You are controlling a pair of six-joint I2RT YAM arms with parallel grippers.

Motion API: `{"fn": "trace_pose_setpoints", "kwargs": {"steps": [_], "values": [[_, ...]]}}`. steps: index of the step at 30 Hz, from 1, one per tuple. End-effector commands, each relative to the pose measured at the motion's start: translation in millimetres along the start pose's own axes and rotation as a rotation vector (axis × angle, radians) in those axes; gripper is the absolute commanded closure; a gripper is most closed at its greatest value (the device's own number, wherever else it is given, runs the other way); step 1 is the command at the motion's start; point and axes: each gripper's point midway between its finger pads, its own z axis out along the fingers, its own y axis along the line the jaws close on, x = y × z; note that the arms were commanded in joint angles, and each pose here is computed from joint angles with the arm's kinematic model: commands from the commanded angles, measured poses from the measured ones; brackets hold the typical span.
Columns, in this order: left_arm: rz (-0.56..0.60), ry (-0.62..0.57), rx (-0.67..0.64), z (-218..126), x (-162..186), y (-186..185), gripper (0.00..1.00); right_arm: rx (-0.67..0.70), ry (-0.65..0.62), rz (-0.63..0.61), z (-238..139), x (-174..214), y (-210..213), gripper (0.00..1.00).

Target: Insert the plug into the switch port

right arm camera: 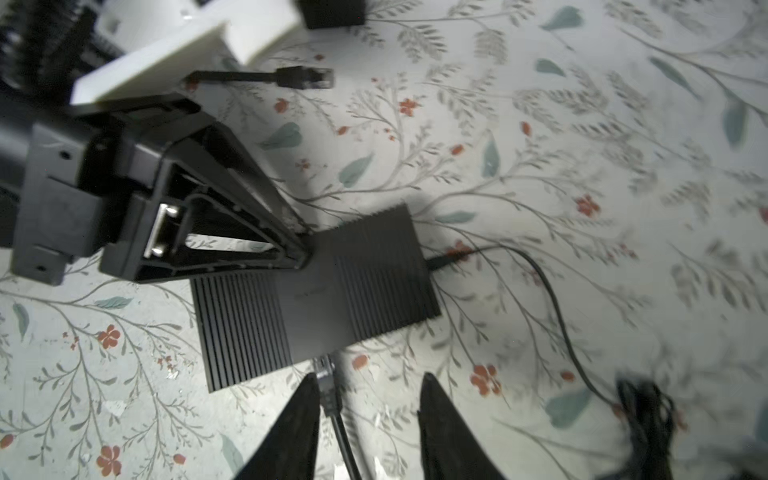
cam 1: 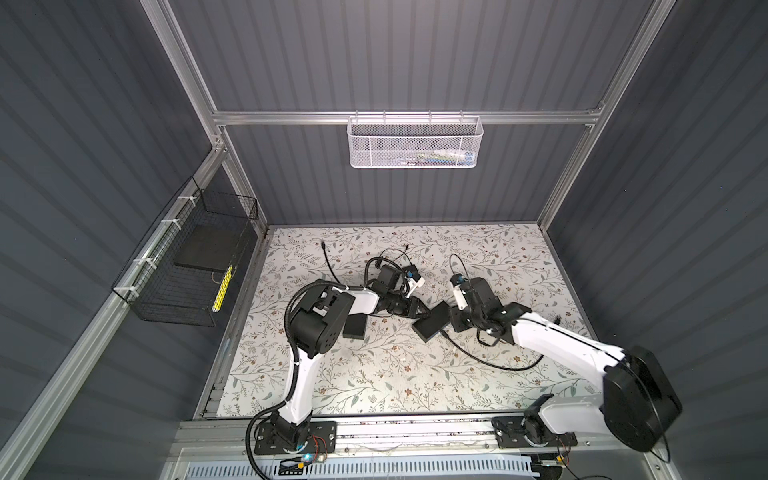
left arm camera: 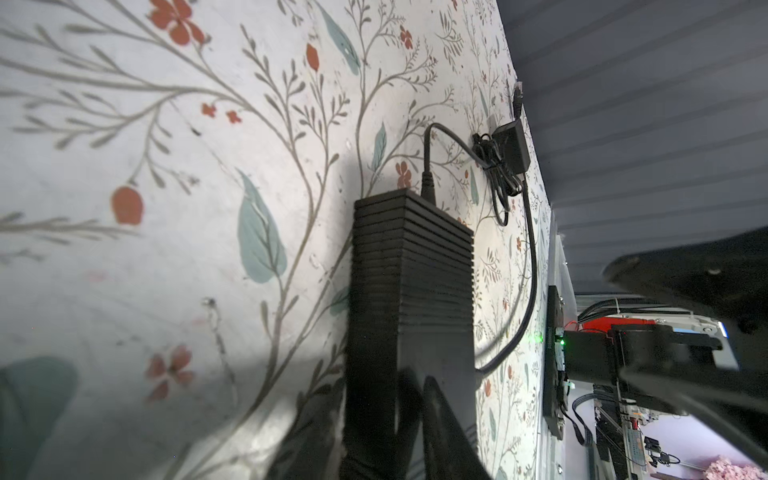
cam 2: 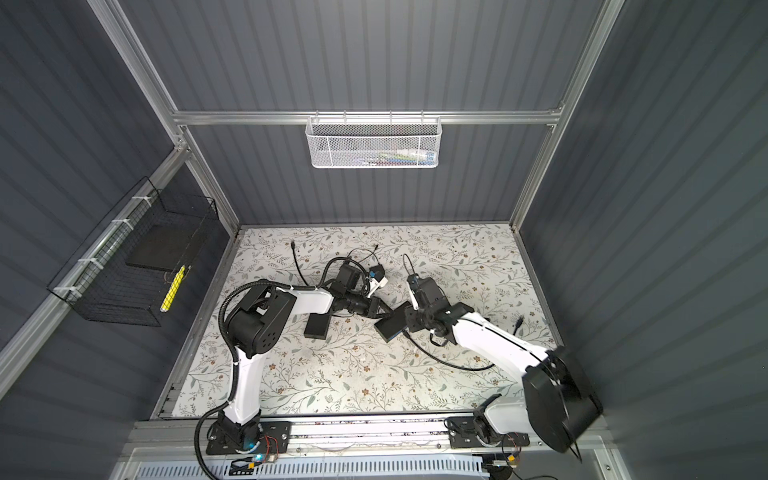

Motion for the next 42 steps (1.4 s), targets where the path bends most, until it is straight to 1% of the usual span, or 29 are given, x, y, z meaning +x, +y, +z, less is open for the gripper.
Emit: {"fn": "trace_pose_setpoints", "kwargs": {"steps": [1,6,8,11,15,19,21,24,30,39,40,42], "values": [[-0.105,0.102,-0.115,5,40,31,0.69,0.176,-0.026,0.297,-22,26,-55,0.54],[-0.067,0.046,-0.094,0,18,19,0.67,0.311,-0.074,0.578,-56,71,-111,0.47],[-0.052,0.032,-0.081,-1,10,13,0.66,0.365,-0.07,0.661,-65,87,-127,0.46],[-0.025,0.011,-0.055,-3,-2,3,0.66,0.4,-0.029,0.764,-66,106,-141,0.44],[0.003,-0.01,-0.038,-6,-12,-5,0.66,0.371,0.062,0.901,-52,121,-148,0.43],[0.017,-0.031,-0.028,-10,-19,-10,0.65,0.37,0.081,0.941,-40,122,-159,0.42],[0.019,-0.037,-0.02,-10,-20,-12,0.65,0.372,0.11,0.946,-37,121,-163,0.42],[0.022,-0.042,-0.009,-11,-22,-15,0.65,0.37,0.117,0.947,-35,115,-170,0.41],[0.017,-0.061,0.008,-10,-24,-16,0.65,0.317,0.182,1.007,-18,115,-178,0.4],[0.001,-0.055,0.012,-9,-21,-13,0.65,0.299,0.189,0.967,8,84,-197,0.4],[-0.003,-0.053,0.012,-9,-20,-12,0.65,0.287,0.167,0.962,12,74,-200,0.4],[-0.009,-0.048,0.009,-9,-20,-12,0.65,0.256,0.171,0.962,22,63,-203,0.4]]}}
